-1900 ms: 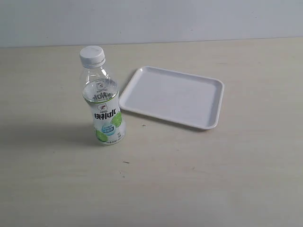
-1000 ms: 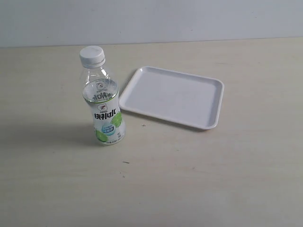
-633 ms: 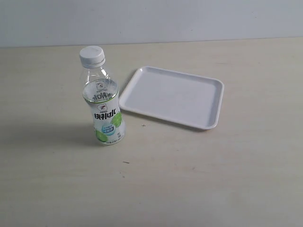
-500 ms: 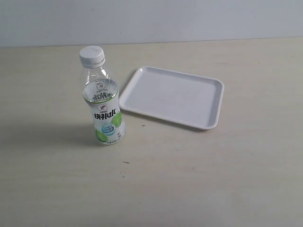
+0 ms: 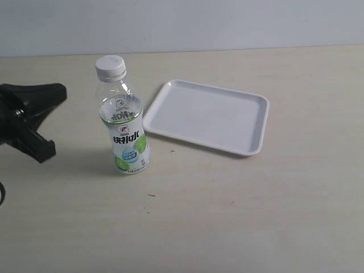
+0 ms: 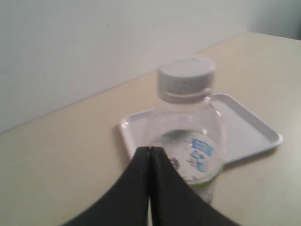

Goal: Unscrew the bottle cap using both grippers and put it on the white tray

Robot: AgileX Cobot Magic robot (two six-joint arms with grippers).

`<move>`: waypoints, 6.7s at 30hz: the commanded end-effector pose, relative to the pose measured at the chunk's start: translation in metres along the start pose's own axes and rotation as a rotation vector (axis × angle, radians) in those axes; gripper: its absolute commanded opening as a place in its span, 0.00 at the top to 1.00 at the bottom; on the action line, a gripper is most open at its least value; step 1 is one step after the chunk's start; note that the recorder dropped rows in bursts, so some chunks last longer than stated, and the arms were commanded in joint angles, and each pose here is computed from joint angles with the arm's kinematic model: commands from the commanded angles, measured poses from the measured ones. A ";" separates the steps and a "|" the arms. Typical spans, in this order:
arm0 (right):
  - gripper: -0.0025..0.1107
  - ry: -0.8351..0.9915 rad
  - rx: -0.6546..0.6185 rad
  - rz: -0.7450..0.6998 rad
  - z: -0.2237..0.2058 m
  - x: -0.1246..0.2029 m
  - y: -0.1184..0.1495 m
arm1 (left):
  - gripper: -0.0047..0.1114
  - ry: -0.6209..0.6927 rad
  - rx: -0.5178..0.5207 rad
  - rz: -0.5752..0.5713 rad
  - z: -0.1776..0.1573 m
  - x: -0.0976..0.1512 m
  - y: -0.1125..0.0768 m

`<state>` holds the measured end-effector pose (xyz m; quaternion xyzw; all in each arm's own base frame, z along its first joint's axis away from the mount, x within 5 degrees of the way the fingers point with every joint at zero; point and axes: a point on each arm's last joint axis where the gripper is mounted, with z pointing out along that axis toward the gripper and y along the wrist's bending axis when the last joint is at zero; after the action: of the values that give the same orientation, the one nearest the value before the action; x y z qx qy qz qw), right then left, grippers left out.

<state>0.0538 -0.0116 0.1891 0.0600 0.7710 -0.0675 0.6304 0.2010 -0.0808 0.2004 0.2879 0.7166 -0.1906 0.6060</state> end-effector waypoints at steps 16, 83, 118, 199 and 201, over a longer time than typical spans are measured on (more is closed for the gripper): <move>0.98 -0.006 0.005 0.004 0.000 0.001 0.000 | 0.96 0.062 0.190 -0.073 0.011 0.047 -0.019; 0.98 -0.003 0.005 0.004 0.000 0.001 0.000 | 0.07 0.044 0.386 0.001 0.125 0.109 -0.013; 0.98 -0.008 0.007 -0.013 0.000 0.001 0.000 | 0.96 0.134 0.375 0.071 0.120 0.075 -0.007; 0.79 1.009 -0.805 -0.277 0.164 -0.196 0.257 | 0.96 0.143 0.501 0.252 0.115 0.077 -0.017; 0.70 1.000 -0.816 -0.279 0.164 -0.198 0.267 | 0.96 0.143 0.501 0.252 0.115 0.077 -0.017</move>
<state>0.2952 0.2074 0.3403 -0.2457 0.9410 0.1873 0.1383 0.2695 -0.1486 0.0942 0.5278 0.6610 -0.2580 0.4668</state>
